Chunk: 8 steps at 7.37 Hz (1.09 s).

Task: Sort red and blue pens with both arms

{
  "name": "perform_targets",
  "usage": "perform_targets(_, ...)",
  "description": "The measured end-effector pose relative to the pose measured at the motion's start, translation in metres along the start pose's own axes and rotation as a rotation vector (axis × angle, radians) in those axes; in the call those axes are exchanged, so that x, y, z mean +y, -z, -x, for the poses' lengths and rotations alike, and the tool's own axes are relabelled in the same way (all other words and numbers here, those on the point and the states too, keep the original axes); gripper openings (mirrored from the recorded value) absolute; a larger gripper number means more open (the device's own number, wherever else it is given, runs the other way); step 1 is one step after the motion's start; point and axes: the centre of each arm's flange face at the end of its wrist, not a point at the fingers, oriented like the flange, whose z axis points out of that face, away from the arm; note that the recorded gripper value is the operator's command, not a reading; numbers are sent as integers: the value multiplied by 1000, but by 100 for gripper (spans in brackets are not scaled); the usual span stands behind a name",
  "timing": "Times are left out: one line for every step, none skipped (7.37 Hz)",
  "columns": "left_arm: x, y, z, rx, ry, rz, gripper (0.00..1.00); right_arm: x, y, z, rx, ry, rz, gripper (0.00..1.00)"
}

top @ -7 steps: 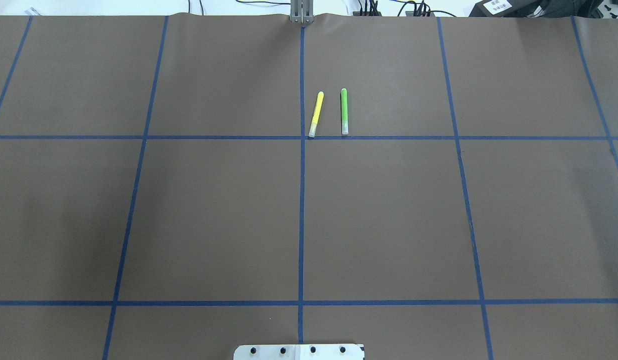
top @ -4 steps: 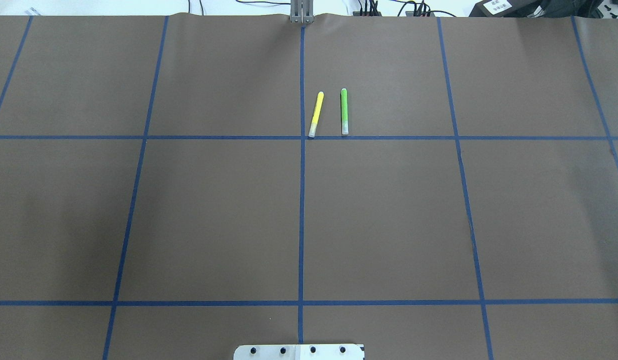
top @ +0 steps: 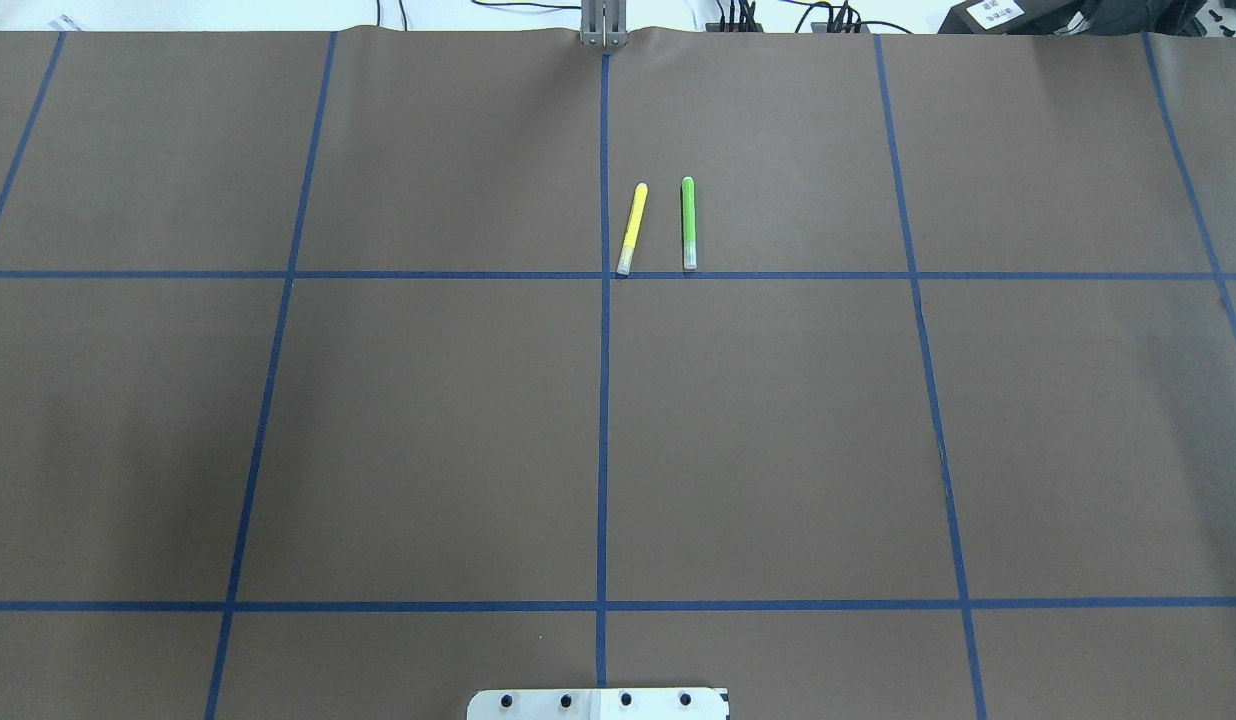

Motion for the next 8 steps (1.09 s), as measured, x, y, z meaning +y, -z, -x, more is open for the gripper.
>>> perform_targets(2, 1, -1, 5, 0, 0, 100, 0, 0, 0, 0, 1, 0, 100)
perform_targets(3, 1, -1, 7, 0, -1, 100, 0, 0, 0, 0, 1, 0, 100)
perform_targets(3, 1, -2, 8, 0, -1, 100, 0, 0, 0, 0, 2, -1, 100)
perform_targets(3, 1, -2, 8, -2, -1, 100, 0, 0, 0, 0, 2, -1, 100)
perform_targets(3, 2, -3, 9, -5, -4, 100, 0, 0, 0, 0, 2, 0, 100)
perform_targets(2, 5, -6, 9, -13, -11, 100, 0, 0, 0, 0, 2, 1, 100)
perform_targets(1, 9, -10, 10, -21, -19, 100, 1, -1, -1, 0, 0, 2, 100)
perform_targets(1, 11, -11, 10, -25, -23, 100, 1, -1, -1, -1, -1, 3, 100)
